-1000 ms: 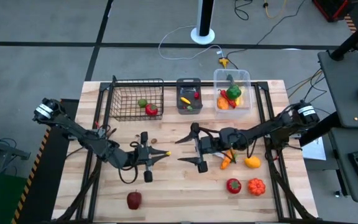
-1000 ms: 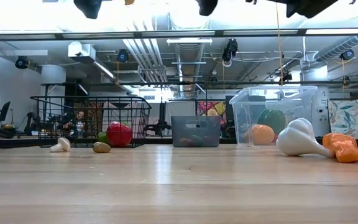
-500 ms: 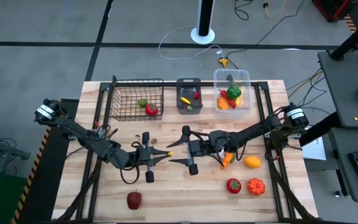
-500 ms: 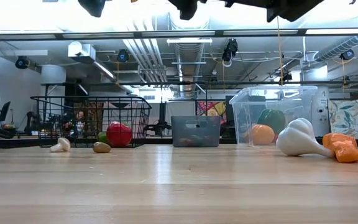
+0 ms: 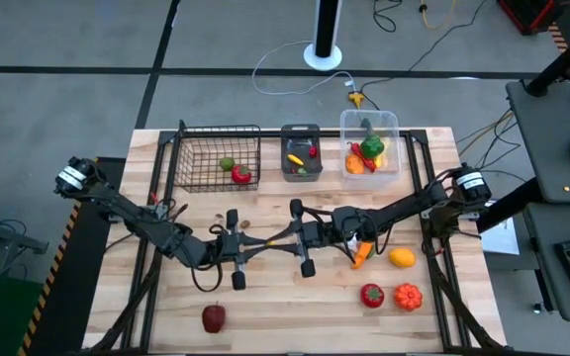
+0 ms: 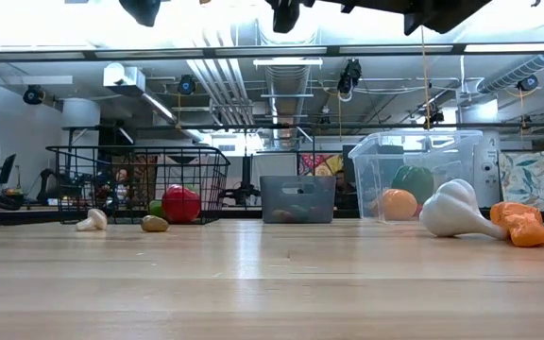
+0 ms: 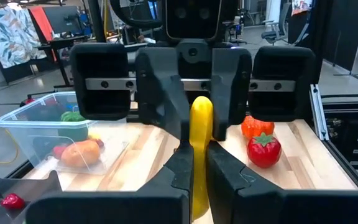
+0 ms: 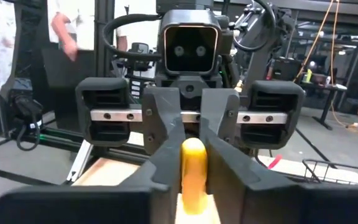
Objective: Sort produce into baskets
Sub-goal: Put the yellow chili pepper into the black bin
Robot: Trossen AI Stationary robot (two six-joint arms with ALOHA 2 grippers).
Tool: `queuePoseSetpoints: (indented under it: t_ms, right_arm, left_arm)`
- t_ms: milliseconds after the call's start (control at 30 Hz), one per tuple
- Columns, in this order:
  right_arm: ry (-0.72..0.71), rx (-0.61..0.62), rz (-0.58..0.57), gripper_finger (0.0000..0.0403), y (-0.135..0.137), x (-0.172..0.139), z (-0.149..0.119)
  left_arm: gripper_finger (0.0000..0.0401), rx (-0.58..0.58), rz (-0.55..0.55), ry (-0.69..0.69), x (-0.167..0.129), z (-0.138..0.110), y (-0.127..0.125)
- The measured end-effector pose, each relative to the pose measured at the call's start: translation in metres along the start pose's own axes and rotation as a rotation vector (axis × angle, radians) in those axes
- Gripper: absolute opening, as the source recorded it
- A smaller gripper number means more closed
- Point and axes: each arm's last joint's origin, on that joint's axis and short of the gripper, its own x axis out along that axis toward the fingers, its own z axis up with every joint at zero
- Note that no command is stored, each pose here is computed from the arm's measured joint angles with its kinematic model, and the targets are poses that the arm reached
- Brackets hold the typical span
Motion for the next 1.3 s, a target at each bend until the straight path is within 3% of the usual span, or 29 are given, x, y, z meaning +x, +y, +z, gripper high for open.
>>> queuePoseSetpoints:
  t_ms: [133, 300, 500, 667, 767, 1000, 1200, 1300]
  right_arm:
    - [-0.002, -0.007, 0.016, 0.002, 0.0, 0.0, 0.0]
    - [0.001, 0.016, 0.012, 0.0022, -0.002, 0.0, -0.001]
    - [0.016, 0.025, 0.008, 0.0022, -0.004, 0.0, -0.002]
    - [0.046, 0.044, -0.012, 0.0022, -0.008, -0.002, -0.001]
    - [0.111, 0.058, -0.118, 0.0022, -0.018, -0.006, 0.0]
    - [0.354, 0.136, -0.561, 0.0022, -0.076, -0.026, 0.007]
    - [0.626, 0.226, -0.77, 0.0022, -0.146, -0.038, 0.013]
    - [0.725, 0.262, -0.808, 0.0022, -0.177, -0.045, 0.008]
  left_arm:
    - [0.001, 0.003, -0.002, 0.004, 0.0, 0.0, 0.0]
    - [0.0043, -0.014, 0.0, 0.005, 0.0, -0.001, 0.0]
    - [0.0118, -0.037, 0.004, 0.035, -0.001, -0.003, 0.0]
    - [0.0188, -0.016, 0.084, 0.132, -0.007, -0.012, 0.005]
    - [0.0213, -0.078, 0.095, 0.21, -0.014, -0.018, 0.007]
    - [0.0226, -0.249, 0.155, 0.36, -0.031, -0.03, 0.015]
    - [0.0226, -0.281, 0.179, 0.387, -0.033, -0.034, 0.016]
    - [0.0226, -0.284, 0.183, 0.391, -0.032, -0.035, 0.016]
